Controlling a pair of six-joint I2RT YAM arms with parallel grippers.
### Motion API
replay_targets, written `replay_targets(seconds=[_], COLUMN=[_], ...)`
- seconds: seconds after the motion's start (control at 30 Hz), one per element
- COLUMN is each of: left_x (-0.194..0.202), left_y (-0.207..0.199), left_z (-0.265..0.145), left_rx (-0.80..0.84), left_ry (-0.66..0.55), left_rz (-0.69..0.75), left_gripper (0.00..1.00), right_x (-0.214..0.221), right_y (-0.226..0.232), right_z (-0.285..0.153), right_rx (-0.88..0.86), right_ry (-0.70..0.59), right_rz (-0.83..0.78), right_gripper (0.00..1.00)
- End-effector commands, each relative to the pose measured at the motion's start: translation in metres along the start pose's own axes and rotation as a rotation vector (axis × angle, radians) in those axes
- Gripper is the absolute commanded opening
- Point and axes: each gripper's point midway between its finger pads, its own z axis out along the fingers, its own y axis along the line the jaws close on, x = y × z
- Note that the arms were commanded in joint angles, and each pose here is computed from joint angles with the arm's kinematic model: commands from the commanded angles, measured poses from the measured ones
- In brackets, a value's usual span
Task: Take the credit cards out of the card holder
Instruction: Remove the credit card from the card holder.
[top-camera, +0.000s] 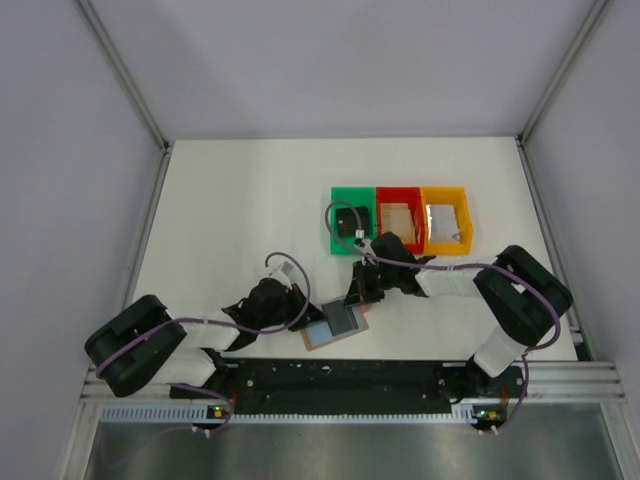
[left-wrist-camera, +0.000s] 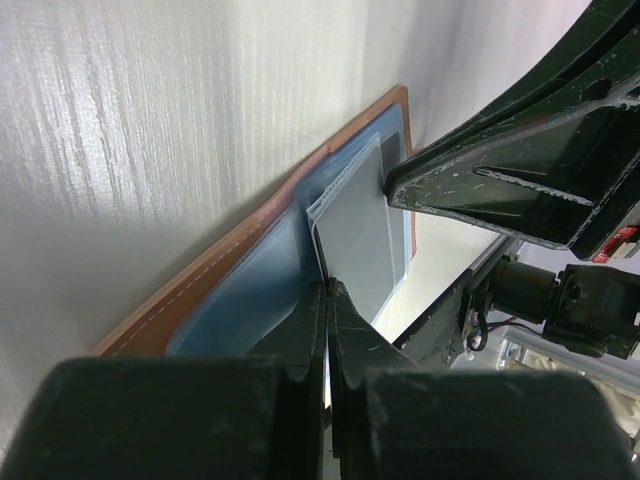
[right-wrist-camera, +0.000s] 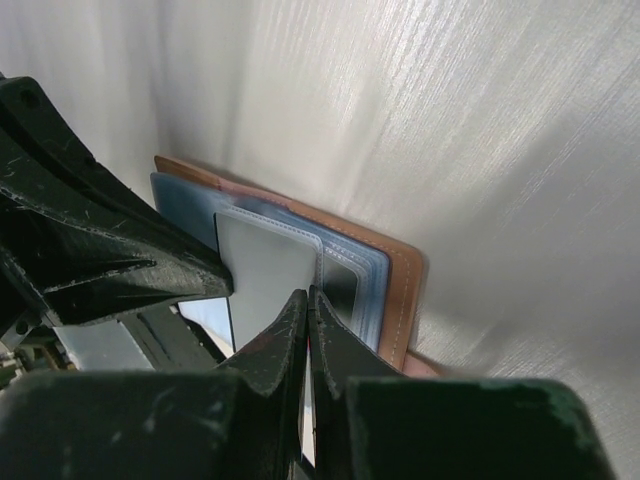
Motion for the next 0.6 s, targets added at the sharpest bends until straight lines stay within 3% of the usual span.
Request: replay_targets(seconds=[0.0,0.57], left_x=[-0.007,0.002], left_y=[0.003,0.030], left_z=[-0.002,-0.011], left_rx=[-0.011,-0.071], left_ry=[-0.038,-0.030], left_rz=[0.011,-0.068], left_gripper=[0.00,0.00], right_x=[0.019,0.019], right_y=[-0.045,-0.054], right_z=[0.000,-0.001], right_rx=[0.213,0.259], right_ry=[0.055,0.048], right_rz=[-0.001,0.000], right_gripper=[0.00,0.00])
